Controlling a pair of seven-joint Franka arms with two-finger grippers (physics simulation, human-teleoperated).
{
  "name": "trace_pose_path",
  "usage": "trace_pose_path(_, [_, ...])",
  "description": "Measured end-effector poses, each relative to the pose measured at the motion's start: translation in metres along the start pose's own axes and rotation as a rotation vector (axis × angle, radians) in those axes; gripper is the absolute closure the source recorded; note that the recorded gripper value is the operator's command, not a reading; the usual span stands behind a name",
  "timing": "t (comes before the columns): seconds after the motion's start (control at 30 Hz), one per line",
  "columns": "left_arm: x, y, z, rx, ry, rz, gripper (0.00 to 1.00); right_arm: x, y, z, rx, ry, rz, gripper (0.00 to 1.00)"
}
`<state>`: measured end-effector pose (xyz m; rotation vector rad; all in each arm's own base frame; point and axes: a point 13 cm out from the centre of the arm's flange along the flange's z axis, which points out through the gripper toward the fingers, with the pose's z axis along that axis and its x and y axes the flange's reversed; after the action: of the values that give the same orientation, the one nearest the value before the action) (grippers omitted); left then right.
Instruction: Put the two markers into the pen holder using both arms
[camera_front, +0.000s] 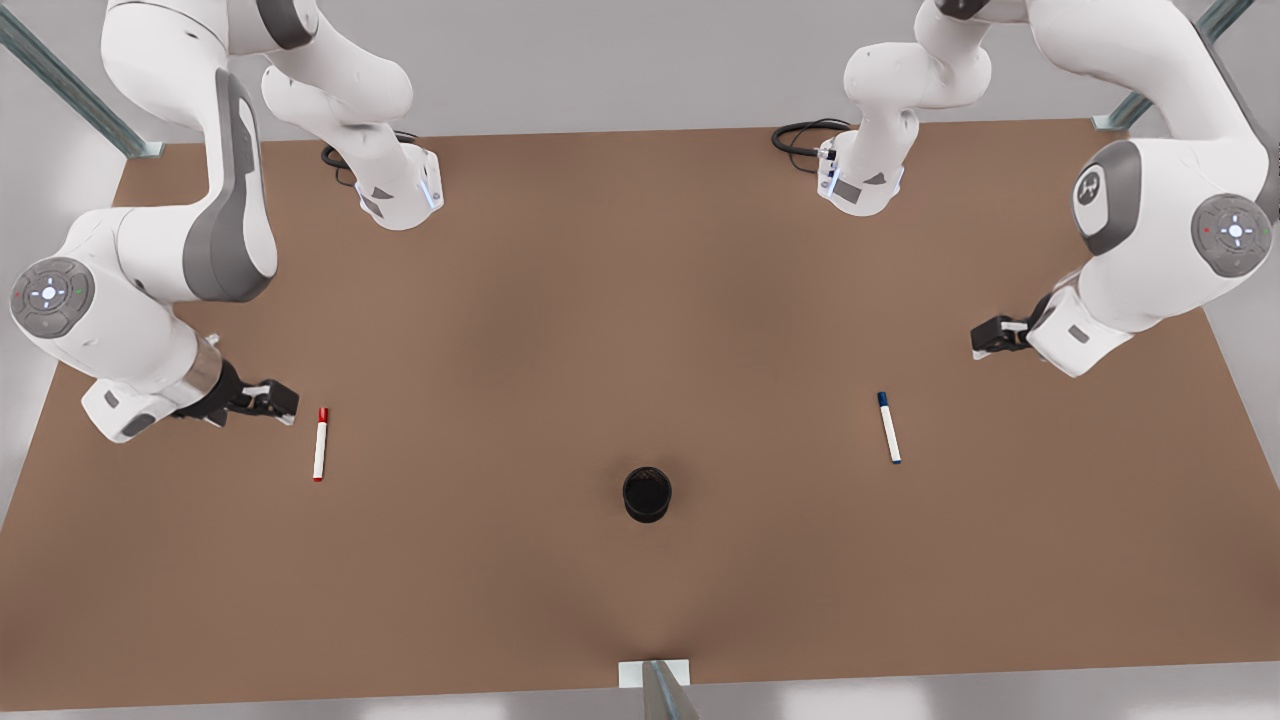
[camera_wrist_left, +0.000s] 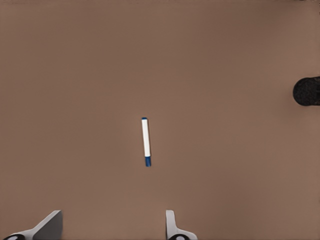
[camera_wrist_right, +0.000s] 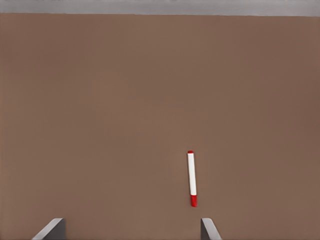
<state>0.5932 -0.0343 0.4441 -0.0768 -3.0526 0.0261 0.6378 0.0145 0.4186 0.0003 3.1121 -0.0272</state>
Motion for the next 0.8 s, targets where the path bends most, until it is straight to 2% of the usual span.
trace_pose_path(0.1, [-0.024, -0.004, 0.040, 0.006, 0.031, 0.006, 0.00, -0.007, -0.006, 0.017, -0.003, 0.005, 0.014, 0.00])
trace_pose_path(0.2, [-0.048, -0.004, 0.153, 0.008, 0.109, -0.026, 0.01, -0.006, -0.002, 0.096, -0.006, 0.085, 0.011, 0.00])
trace_pose_path(0.27, [-0.042, -0.001, 0.231, 0.007, 0.141, -0.059, 0.02, 0.006, 0.004, 0.160, -0.007, 0.130, 0.001, 0.00])
trace_pose_path(0.33, [-0.042, -0.006, 0.284, 0.001, 0.127, -0.082, 0.01, 0.002, 0.005, 0.209, -0.010, 0.134, 0.001, 0.00])
trace_pose_path(0.5, [-0.049, -0.006, 0.344, 0.000, 0.047, -0.157, 0.00, -0.019, -0.020, 0.263, -0.016, 0.071, 0.043, 0.00])
trace_pose_path(0.67, [-0.054, 0.000, 0.379, 0.004, -0.009, -0.229, 0.02, -0.014, -0.051, 0.312, -0.019, 0.071, 0.088, 0.00])
trace_pose_path(0.7, [-0.056, 0.001, 0.384, 0.005, -0.017, -0.240, 0.08, -0.011, -0.055, 0.318, -0.020, 0.071, 0.093, 0.00])
trace_pose_path(0.8, [-0.062, 0.003, 0.386, 0.007, -0.046, -0.268, 0.39, 0.002, -0.068, 0.333, -0.020, 0.083, 0.108, 0.00])
